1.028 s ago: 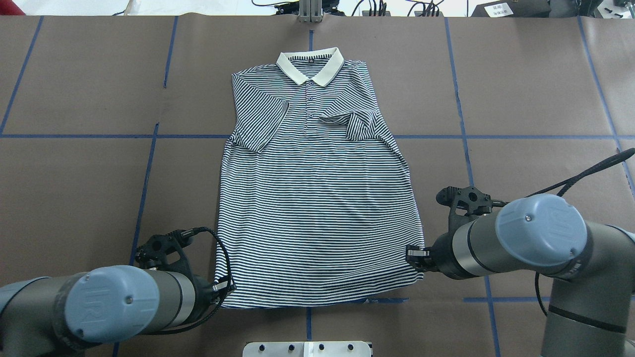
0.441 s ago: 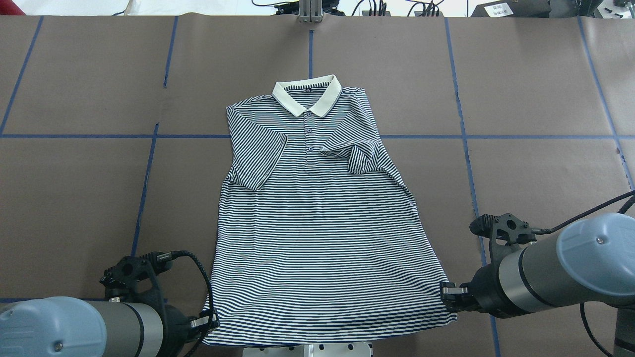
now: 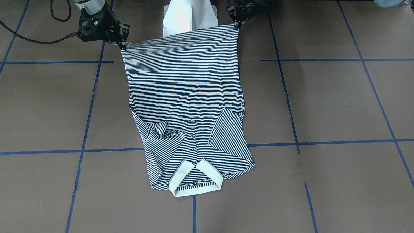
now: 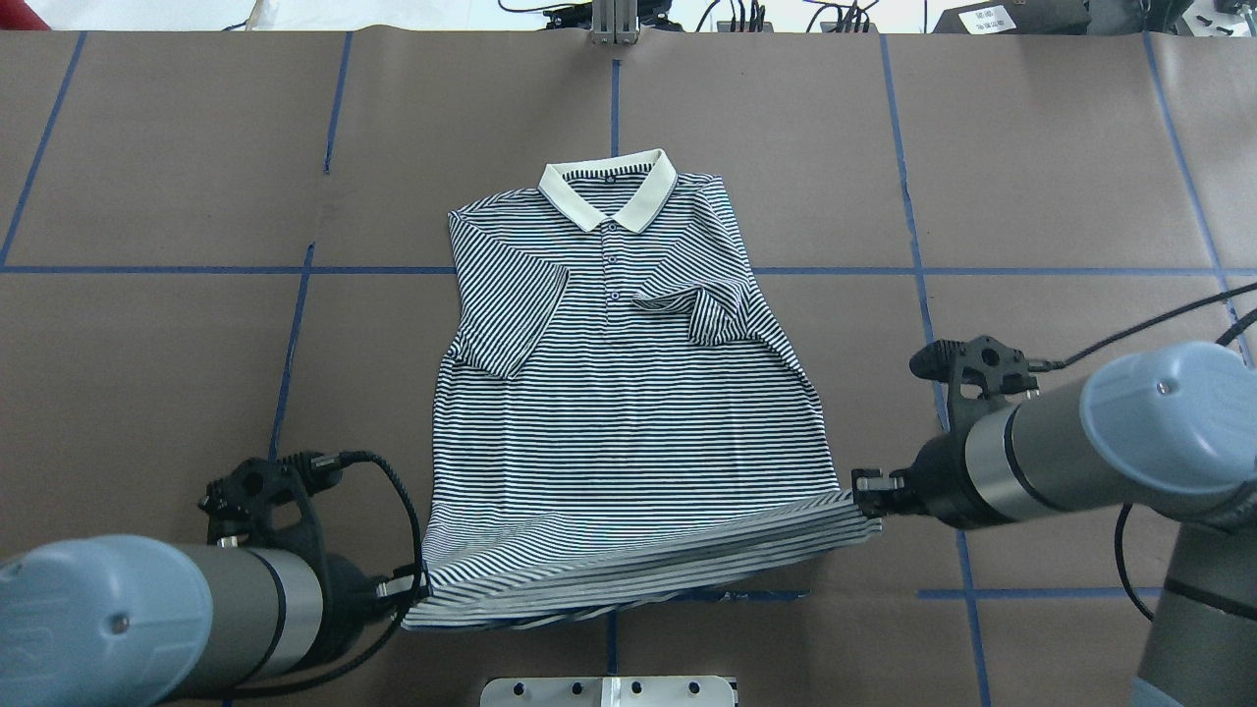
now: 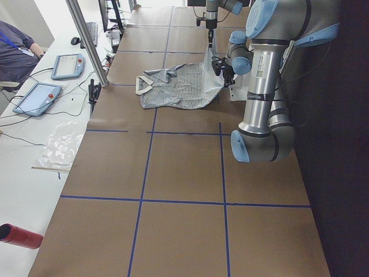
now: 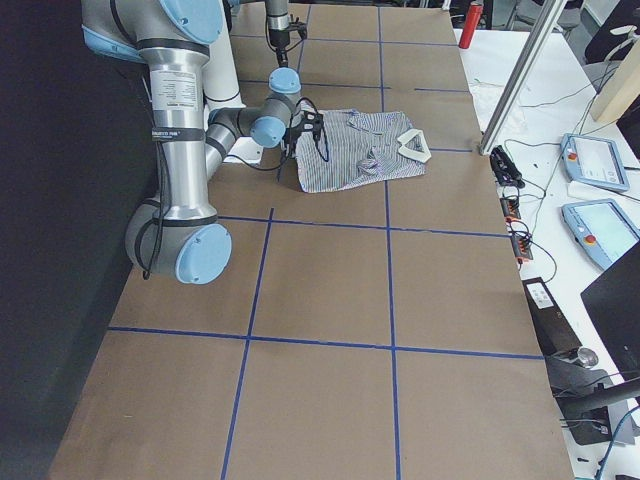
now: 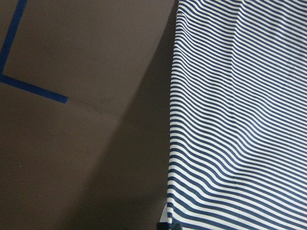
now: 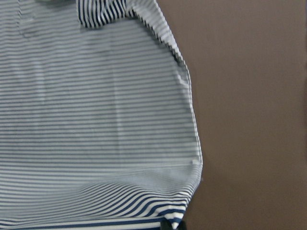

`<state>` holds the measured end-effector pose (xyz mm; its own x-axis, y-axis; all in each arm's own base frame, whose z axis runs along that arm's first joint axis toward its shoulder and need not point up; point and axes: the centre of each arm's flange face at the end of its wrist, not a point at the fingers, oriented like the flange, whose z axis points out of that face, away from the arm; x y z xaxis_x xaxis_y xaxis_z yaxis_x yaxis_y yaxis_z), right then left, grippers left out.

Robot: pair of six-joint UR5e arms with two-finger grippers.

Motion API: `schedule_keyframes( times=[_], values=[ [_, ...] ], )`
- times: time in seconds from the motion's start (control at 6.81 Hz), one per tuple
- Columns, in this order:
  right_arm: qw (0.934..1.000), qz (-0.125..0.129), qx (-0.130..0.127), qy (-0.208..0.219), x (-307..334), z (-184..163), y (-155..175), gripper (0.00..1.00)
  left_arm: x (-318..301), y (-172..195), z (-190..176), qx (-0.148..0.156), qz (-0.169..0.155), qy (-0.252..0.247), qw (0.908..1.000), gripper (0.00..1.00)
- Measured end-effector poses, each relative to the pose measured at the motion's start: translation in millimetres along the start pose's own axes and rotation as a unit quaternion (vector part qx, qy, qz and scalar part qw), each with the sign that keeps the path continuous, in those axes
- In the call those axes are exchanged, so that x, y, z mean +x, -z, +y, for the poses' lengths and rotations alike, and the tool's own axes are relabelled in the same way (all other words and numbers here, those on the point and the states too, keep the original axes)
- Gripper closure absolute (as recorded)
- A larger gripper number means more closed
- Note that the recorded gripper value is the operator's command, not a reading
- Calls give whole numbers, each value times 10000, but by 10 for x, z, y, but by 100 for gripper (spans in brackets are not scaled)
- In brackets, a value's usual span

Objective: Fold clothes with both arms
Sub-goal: 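Lift the hem with both grippers and fold it toward the collar, then release the hem near the collar and raise both grippers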

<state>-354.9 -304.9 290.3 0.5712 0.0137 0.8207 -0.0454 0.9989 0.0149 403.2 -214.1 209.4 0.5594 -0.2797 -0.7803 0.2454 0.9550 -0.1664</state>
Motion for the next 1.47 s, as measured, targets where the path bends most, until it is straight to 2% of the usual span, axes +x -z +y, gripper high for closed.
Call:
schedule_keyframes(
  times=[0.29,0.44,0.73,0.88,1.18,1.47],
  values=[
    [9959,162,660,605,-116,-1035,-58,100,162,67,-798,709,38,-340,9969,100],
    [9934,301,885,663,-236,-1599,-136,100,241,9,-1239,1041,-52,-475,9934,100],
    [9903,584,1130,564,-382,-2614,-362,100,263,-439,-2037,1472,-150,-513,9877,100],
    [9892,599,1224,536,-431,-3039,-580,100,226,-708,-2438,1654,-68,-435,9852,100],
    [9886,626,1273,501,-580,-3558,-929,100,312,-999,-3100,1939,40,-247,9807,100],
    [9888,633,1254,509,-661,-3642,-1040,100,458,-1202,-3392,2025,86,-155,9791,100]
  ],
)
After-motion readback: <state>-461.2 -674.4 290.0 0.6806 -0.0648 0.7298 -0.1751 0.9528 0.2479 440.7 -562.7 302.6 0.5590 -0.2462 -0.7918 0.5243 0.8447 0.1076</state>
